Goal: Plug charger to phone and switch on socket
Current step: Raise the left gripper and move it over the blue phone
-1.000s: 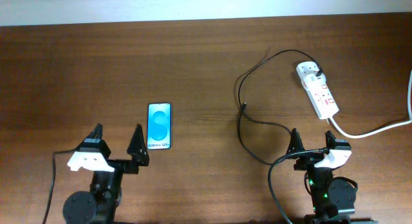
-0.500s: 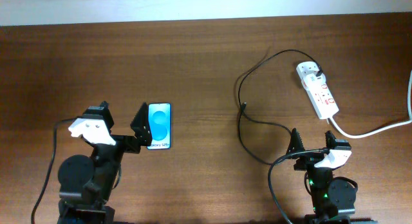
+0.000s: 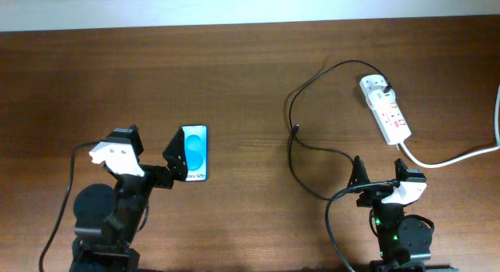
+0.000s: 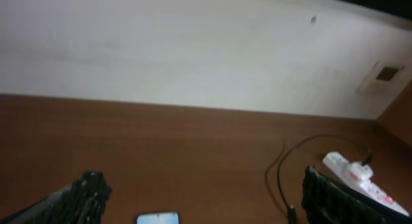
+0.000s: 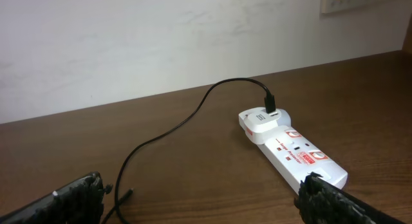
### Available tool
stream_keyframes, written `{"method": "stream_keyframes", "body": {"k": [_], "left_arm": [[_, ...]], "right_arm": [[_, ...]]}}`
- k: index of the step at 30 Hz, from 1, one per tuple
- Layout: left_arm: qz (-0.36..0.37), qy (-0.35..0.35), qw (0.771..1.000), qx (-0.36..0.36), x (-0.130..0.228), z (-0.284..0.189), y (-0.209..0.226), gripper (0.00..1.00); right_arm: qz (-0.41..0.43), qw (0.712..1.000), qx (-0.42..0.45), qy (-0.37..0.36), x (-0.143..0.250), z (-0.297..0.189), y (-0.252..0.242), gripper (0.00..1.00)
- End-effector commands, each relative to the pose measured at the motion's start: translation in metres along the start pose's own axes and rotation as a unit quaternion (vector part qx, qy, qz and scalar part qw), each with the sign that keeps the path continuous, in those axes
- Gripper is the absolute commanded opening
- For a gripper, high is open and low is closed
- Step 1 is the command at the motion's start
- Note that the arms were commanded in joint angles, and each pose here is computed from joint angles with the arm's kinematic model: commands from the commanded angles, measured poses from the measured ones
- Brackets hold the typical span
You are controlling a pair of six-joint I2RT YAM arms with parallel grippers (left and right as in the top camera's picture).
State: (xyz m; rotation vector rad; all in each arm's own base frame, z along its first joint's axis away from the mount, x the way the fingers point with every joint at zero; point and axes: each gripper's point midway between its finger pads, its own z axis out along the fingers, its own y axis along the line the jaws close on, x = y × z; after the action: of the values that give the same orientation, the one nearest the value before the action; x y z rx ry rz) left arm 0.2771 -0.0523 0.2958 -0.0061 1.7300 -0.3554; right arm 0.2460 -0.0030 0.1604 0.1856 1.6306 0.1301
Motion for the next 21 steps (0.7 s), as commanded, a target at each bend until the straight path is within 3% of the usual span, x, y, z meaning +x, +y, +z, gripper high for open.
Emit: {"method": "stream_keyframes", "body": {"k": [1, 4, 7, 12, 21], "left_arm": [[-0.004, 0.02, 1.0, 0.004, 0.005, -0.002, -0.002, 0.99], [-0.006, 0.033, 0.999, 0.001, 0.011, -0.003, 0.0, 0.99], [-0.003, 0.017, 0.999, 0.048, 0.002, -0.003, -0.018, 0.99], [-0.002, 0.004, 0.998, 0.061, -0.019, -0.009, -0.026, 0.99], [-0.014, 0.155, 0.988, -0.019, -0.069, 0.035, -0.016, 0.99]], "right_arm": [[-0.003, 1.0, 0.009, 0.0, 0.003, 0.0, -0.004, 0.98], [-0.003, 1.0, 0.009, 0.0, 0.003, 0.0, -0.004, 0.98], [-0.003, 1.0, 0.009, 0.0, 0.003, 0.0, -0.004, 0.98], [-0.003, 1.0, 0.009, 0.0, 0.003, 0.0, -0.004, 0.98], [-0.003, 1.0, 0.009, 0.0, 0.003, 0.0, -0.004, 0.98]]}}
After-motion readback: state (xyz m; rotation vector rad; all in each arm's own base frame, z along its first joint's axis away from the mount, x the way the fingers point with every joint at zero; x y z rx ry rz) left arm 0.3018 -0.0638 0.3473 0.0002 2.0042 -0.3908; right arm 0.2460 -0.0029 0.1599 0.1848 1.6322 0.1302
